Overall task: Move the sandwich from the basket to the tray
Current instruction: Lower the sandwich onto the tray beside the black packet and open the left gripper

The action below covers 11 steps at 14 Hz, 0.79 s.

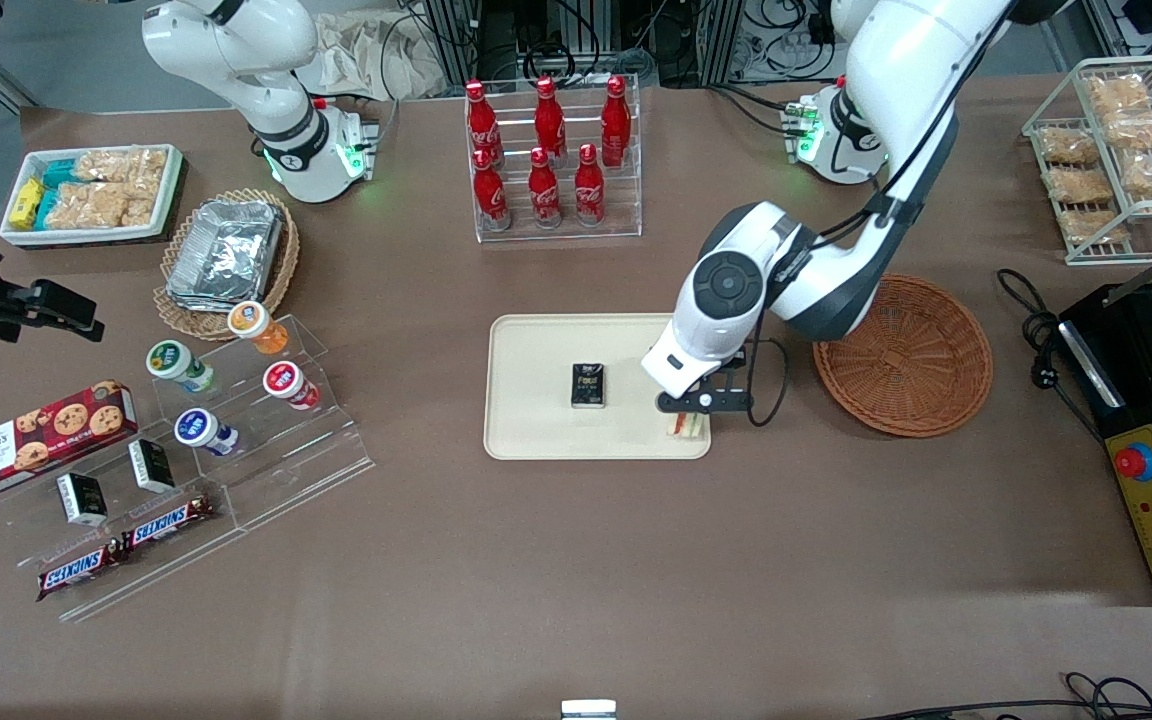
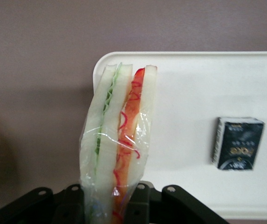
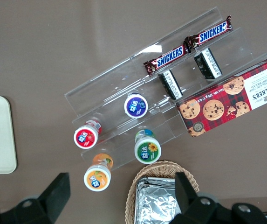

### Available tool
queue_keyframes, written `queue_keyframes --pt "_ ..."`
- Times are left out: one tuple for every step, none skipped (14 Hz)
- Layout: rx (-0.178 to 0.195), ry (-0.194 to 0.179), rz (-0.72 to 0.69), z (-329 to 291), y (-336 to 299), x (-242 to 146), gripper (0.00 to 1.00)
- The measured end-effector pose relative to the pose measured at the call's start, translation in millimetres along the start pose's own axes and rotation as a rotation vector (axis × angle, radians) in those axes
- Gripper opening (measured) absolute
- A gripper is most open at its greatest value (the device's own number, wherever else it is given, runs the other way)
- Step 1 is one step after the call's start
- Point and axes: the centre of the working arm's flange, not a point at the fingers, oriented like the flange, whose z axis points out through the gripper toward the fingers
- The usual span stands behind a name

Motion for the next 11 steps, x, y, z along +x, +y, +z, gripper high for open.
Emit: queue_keyframes --pt "0.008 0.006 -0.013 11.7 2.7 2.7 0.25" --pt "0.01 0.008 -0.019 22.0 6.5 3.8 0.25" --pt "0.011 0.005 -0.023 30.4 10.8 3.3 0.25" --pt "0.011 0.0 -0.023 35.6 14.4 2.5 0.25" --pt "0.012 -0.002 -0.022 37.9 16.8 1.9 0.25" --pt "0.012 -0.001 -0.02 38.6 17.7 2.1 0.25" --pt "0.017 0.002 -0.017 39.3 17.4 2.6 0.25" --pt "0.024 0.007 -0.011 40.6 16.9 3.0 0.25" --pt "0.029 0.007 -0.007 43.1 16.6 3.1 0.23" --pt "0.035 0.006 -0.003 46.6 16.4 3.2 0.23" --pt "0.04 0.008 0.004 49.9 16.3 3.5 0.3"
